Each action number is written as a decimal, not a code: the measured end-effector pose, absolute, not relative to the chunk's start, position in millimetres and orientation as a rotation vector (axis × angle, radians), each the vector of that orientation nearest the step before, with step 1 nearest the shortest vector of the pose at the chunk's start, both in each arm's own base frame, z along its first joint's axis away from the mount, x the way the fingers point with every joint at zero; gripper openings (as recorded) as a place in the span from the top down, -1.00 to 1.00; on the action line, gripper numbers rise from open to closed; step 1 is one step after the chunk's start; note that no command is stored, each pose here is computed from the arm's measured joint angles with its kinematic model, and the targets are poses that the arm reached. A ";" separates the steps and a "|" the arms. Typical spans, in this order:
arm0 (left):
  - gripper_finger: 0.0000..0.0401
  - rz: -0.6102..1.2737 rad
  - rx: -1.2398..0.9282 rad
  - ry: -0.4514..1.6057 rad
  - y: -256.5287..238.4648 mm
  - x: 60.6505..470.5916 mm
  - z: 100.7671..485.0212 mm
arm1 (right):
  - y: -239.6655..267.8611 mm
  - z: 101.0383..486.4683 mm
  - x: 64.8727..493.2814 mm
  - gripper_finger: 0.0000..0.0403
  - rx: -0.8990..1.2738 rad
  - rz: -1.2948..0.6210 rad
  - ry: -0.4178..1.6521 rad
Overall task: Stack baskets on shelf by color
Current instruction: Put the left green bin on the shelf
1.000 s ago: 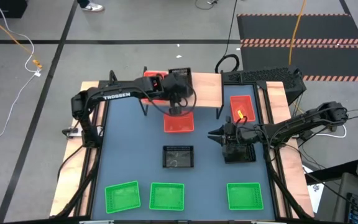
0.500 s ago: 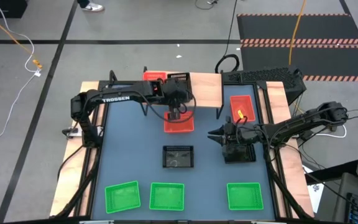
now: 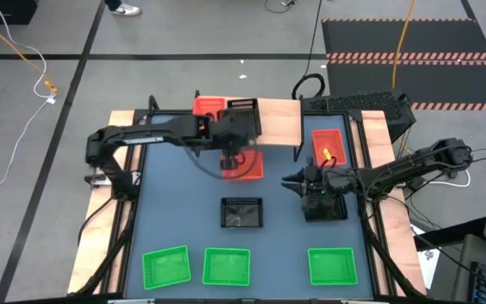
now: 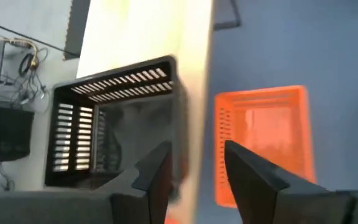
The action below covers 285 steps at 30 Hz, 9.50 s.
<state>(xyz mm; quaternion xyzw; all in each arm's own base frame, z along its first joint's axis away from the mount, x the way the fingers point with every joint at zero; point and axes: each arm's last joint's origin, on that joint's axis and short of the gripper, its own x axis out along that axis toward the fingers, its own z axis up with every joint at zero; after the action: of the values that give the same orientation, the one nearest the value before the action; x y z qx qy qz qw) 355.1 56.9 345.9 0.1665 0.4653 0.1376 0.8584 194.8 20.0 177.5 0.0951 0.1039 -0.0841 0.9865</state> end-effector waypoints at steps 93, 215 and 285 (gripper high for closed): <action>0.96 0.691 -1.273 1.194 -228.2 216.5 167.5 | 30.3 194.0 195.8 0.60 0.125 -0.095 0.050; 0.90 0.236 0.271 0.618 87.9 480.9 312.4 | 27.7 187.2 194.7 0.61 0.086 -0.205 0.114; 0.67 0.292 0.265 0.777 91.3 470.4 301.6 | 27.8 186.8 194.6 0.61 0.090 -0.202 0.118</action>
<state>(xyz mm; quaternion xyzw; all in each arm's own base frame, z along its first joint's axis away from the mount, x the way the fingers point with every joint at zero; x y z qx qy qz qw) 470.4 91.3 301.6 0.1282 0.3765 0.1416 0.9065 194.6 27.8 186.8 0.0448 0.0589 -0.1007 0.9922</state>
